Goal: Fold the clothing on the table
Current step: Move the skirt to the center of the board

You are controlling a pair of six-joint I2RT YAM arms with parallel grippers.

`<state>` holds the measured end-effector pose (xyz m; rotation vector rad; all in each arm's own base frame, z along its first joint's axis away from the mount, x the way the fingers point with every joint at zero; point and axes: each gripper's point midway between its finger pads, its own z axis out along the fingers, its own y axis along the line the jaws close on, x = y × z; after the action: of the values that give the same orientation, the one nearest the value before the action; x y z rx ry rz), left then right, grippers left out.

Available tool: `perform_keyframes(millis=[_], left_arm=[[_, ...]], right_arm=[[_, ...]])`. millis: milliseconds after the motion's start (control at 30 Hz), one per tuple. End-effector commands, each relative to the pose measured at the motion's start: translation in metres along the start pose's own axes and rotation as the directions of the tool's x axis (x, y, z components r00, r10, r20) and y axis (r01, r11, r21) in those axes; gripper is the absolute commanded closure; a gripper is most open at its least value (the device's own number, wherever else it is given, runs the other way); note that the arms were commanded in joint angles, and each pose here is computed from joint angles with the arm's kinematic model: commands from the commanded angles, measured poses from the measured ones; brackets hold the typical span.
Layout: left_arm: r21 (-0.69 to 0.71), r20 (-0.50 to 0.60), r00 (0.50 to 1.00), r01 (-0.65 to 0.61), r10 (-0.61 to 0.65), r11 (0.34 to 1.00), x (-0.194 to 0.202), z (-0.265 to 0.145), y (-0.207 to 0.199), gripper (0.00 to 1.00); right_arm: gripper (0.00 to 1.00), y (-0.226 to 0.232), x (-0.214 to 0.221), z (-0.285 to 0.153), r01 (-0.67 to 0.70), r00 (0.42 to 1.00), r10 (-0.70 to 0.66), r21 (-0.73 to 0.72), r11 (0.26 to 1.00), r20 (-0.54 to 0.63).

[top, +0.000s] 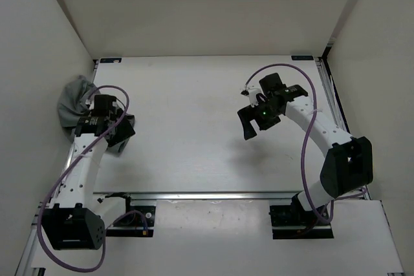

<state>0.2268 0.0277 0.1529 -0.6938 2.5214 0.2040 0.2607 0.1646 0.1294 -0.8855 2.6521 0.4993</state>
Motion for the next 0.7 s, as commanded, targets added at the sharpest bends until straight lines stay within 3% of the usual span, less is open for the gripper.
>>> perform_keyframes(millis=[0,100,167,200,233,267,400,467,567,667], left_arm=[[-0.047,0.099,0.986,0.136,-0.131,0.990,-0.009,-0.002,0.023,0.01],[0.036,0.217,0.911,0.351,-0.350,0.936,-0.014,-0.003,0.045,0.01],[0.208,0.322,0.861,0.342,-0.394,0.916,-0.034,-0.005,0.036,0.01],[0.230,0.327,0.844,0.364,-0.424,0.903,-0.030,0.002,0.036,0.01],[0.304,0.402,0.774,0.392,-0.490,0.868,-0.049,-0.008,0.034,0.01],[0.312,0.409,0.752,0.417,-0.517,0.854,-0.049,-0.001,0.035,0.02],[0.172,0.309,0.812,0.465,-0.496,0.869,-0.039,0.037,0.037,0.01],[0.160,0.315,0.803,0.480,-0.506,0.862,-0.039,0.048,0.039,0.01],[0.209,0.303,0.736,0.569,-0.606,0.796,-0.041,0.064,0.051,0.01],[0.196,0.269,0.747,0.575,-0.607,0.795,-0.037,0.077,0.042,0.01]], right_arm=[[0.01,-0.013,-0.018,-0.008,0.029,0.998,-0.032,0.050,0.998,0.057],[0.00,-0.028,-0.011,-0.012,-0.037,0.997,0.034,0.044,0.998,0.066],[0.00,-0.036,-0.006,-0.016,-0.076,0.995,0.073,0.039,0.996,0.068],[0.01,-0.041,-0.006,-0.019,-0.091,0.993,0.088,0.037,0.995,0.076],[0.01,-0.044,-0.001,-0.019,-0.115,0.991,0.113,0.030,0.993,0.072],[0.01,-0.051,0.001,-0.022,-0.151,0.985,0.148,0.027,0.988,0.084],[0.01,-0.067,0.014,-0.027,-0.226,0.970,0.221,0.035,0.974,0.097],[0.01,-0.067,0.023,-0.028,-0.241,0.967,0.237,0.032,0.970,0.096],[0.00,-0.076,0.024,-0.033,-0.271,0.958,0.265,0.044,0.961,0.109],[0.01,-0.086,0.021,-0.039,-0.277,0.954,0.266,0.068,0.958,0.139]])
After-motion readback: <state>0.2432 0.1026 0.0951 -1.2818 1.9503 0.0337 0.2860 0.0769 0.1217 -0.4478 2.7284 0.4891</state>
